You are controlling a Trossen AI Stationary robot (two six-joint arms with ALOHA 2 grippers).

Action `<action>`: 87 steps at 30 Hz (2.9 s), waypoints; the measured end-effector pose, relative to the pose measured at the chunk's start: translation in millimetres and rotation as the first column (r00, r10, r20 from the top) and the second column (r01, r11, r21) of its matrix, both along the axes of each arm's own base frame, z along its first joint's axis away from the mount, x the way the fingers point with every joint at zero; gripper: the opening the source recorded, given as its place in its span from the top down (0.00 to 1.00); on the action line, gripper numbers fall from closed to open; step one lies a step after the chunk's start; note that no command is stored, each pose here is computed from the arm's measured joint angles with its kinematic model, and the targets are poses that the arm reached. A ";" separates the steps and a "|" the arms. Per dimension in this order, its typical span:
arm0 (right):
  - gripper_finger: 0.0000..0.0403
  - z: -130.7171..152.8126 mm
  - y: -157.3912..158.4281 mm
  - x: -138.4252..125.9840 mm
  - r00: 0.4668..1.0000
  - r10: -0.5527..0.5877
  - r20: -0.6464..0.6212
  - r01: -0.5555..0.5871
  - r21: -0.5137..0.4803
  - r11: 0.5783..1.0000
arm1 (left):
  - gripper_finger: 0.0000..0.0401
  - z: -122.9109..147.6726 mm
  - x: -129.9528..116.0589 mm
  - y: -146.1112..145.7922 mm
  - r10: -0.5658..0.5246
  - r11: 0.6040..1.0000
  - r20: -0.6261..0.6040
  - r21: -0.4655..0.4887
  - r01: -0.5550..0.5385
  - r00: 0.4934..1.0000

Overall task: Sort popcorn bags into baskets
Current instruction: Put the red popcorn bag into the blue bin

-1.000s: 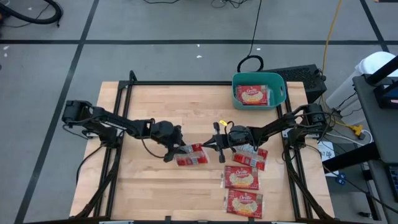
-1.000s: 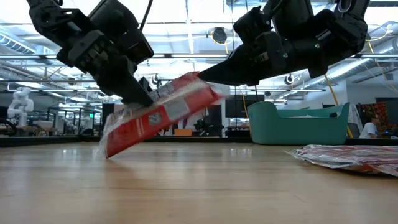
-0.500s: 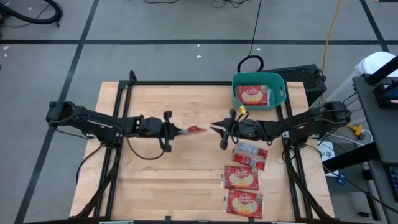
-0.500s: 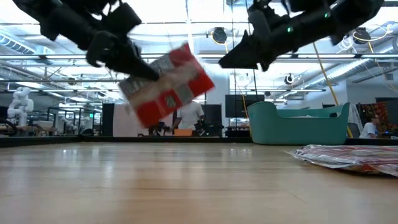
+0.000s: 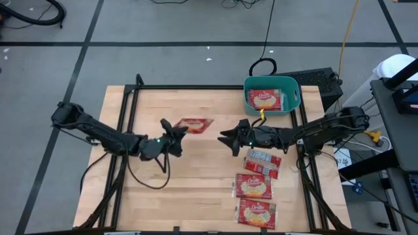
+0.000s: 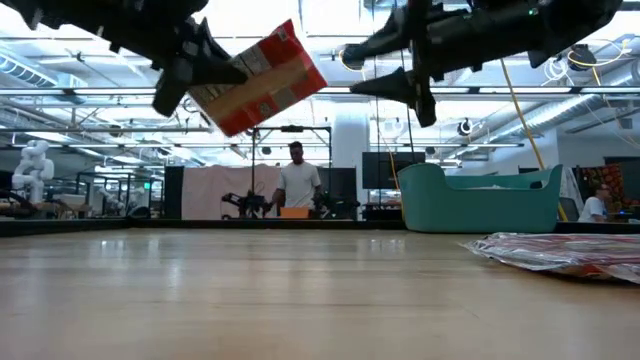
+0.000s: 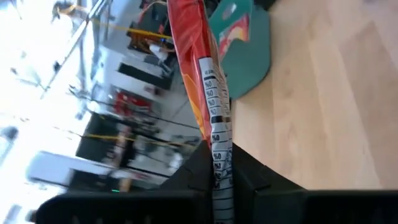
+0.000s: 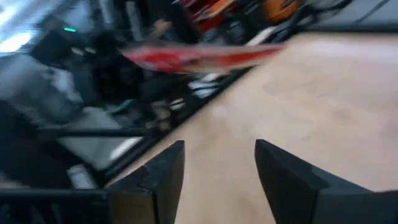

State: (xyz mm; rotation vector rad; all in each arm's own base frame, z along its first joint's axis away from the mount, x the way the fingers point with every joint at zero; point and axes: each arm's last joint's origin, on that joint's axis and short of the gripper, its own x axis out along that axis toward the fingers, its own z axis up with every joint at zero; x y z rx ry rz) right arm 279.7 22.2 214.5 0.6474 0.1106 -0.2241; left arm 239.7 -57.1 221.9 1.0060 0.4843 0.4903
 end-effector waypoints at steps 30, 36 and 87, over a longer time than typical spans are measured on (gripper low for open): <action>0.43 -30.0 13.6 29.5 0.954 -0.091 0.286 -0.018 0.359 0.933 | 0.93 -32.3 42.8 -41.2 0.161 0.878 -0.247 0.477 -0.025 0.956; 0.47 -35.1 5.5 32.7 0.943 -0.121 0.310 -0.005 0.378 0.926 | 0.94 -28.7 45.4 -41.8 0.177 0.876 -0.247 0.481 -0.038 0.953; 0.76 -35.4 -97.8 26.1 0.930 -0.216 0.298 0.116 0.321 0.940 | 0.86 -28.3 67.2 34.6 0.163 0.903 -0.228 0.426 -0.052 0.960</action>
